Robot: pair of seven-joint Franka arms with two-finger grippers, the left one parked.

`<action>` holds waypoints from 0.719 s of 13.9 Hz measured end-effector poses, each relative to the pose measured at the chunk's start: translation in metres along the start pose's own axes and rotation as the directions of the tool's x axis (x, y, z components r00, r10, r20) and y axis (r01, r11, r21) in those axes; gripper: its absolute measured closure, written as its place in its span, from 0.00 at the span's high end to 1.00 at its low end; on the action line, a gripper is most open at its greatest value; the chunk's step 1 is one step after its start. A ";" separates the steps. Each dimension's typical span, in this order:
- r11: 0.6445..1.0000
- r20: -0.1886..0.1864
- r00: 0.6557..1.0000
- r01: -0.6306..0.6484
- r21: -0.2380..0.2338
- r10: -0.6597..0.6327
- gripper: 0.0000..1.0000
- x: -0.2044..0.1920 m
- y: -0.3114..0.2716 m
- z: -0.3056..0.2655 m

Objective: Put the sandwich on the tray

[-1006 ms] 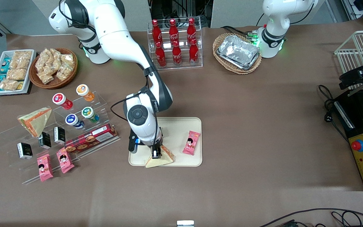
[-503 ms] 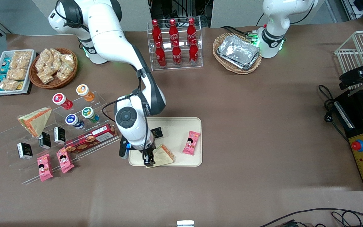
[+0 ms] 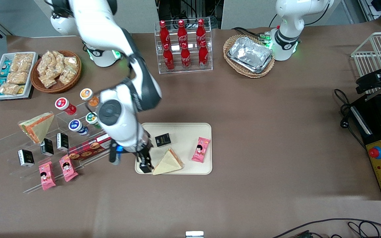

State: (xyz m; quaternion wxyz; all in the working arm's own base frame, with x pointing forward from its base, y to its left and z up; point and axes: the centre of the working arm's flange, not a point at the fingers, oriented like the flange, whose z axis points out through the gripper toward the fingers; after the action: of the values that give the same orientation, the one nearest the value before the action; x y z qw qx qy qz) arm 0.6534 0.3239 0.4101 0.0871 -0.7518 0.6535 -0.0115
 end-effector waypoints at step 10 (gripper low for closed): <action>0.702 0.146 0.723 0.691 -0.174 -0.676 0.99 0.225 0.031 -0.161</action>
State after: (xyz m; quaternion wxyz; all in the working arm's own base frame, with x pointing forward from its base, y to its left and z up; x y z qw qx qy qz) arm 0.6348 0.0798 0.5420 0.0173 -0.9451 0.3219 0.0546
